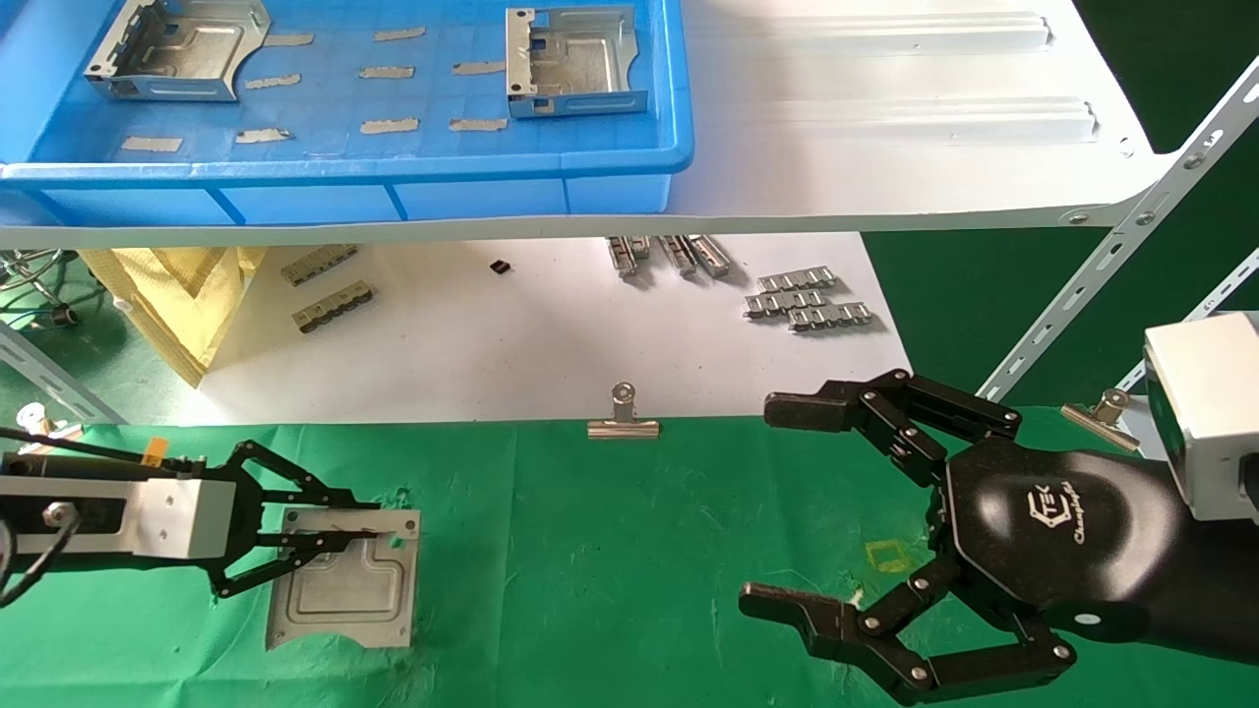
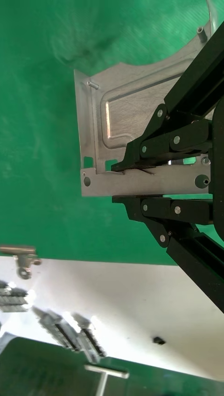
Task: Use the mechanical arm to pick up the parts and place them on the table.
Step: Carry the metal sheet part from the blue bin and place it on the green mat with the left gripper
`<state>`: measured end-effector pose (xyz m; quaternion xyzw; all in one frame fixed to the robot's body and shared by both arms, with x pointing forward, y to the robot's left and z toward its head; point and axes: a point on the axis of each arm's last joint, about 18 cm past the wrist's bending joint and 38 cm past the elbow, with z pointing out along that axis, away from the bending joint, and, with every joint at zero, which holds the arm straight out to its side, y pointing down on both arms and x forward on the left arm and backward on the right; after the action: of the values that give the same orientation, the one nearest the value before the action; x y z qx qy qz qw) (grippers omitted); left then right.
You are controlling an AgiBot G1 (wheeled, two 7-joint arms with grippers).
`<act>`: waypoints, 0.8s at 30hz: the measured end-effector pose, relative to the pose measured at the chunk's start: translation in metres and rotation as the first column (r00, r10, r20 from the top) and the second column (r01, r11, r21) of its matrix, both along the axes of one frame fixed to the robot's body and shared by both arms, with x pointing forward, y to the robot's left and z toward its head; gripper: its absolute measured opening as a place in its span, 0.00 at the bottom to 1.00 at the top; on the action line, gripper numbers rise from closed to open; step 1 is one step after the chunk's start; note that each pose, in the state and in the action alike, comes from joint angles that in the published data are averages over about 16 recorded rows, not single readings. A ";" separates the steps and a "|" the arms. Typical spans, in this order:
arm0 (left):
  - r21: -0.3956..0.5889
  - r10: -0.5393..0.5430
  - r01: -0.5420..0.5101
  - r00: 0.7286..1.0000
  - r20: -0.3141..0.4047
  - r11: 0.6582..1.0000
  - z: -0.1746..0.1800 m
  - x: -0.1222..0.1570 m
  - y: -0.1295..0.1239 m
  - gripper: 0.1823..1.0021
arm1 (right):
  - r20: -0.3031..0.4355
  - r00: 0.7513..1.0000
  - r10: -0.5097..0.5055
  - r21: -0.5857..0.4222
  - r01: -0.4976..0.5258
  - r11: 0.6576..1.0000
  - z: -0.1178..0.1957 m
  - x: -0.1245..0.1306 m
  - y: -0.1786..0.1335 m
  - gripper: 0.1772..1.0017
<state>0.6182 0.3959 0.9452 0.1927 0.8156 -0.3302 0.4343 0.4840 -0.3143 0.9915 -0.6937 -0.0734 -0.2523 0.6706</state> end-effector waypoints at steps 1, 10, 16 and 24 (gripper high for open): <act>0.001 0.005 -0.005 1.000 -0.002 1.000 -0.001 0.001 0.001 0.11 | 0.000 1.000 0.000 0.000 0.000 1.000 0.000 0.000 0.000 1.00; -0.048 0.036 -0.038 0.999 -0.024 0.998 0.000 0.005 0.003 0.14 | 0.000 1.000 0.000 0.000 0.000 1.000 0.000 0.000 0.000 1.00; -0.185 0.037 -0.046 0.998 -0.052 0.982 0.014 0.001 -0.001 0.20 | 0.000 1.000 0.000 0.000 0.000 1.000 0.000 0.000 0.000 1.00; -0.506 -0.017 -0.053 0.991 -0.134 0.861 0.034 -0.008 -0.008 0.35 | 0.000 1.000 0.000 0.000 0.000 1.000 0.000 0.000 0.000 1.00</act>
<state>0.6100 0.3875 0.9792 0.0412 0.7288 -0.5415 0.4171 0.4840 -0.3143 0.9915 -0.6937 -0.0733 -0.2523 0.6707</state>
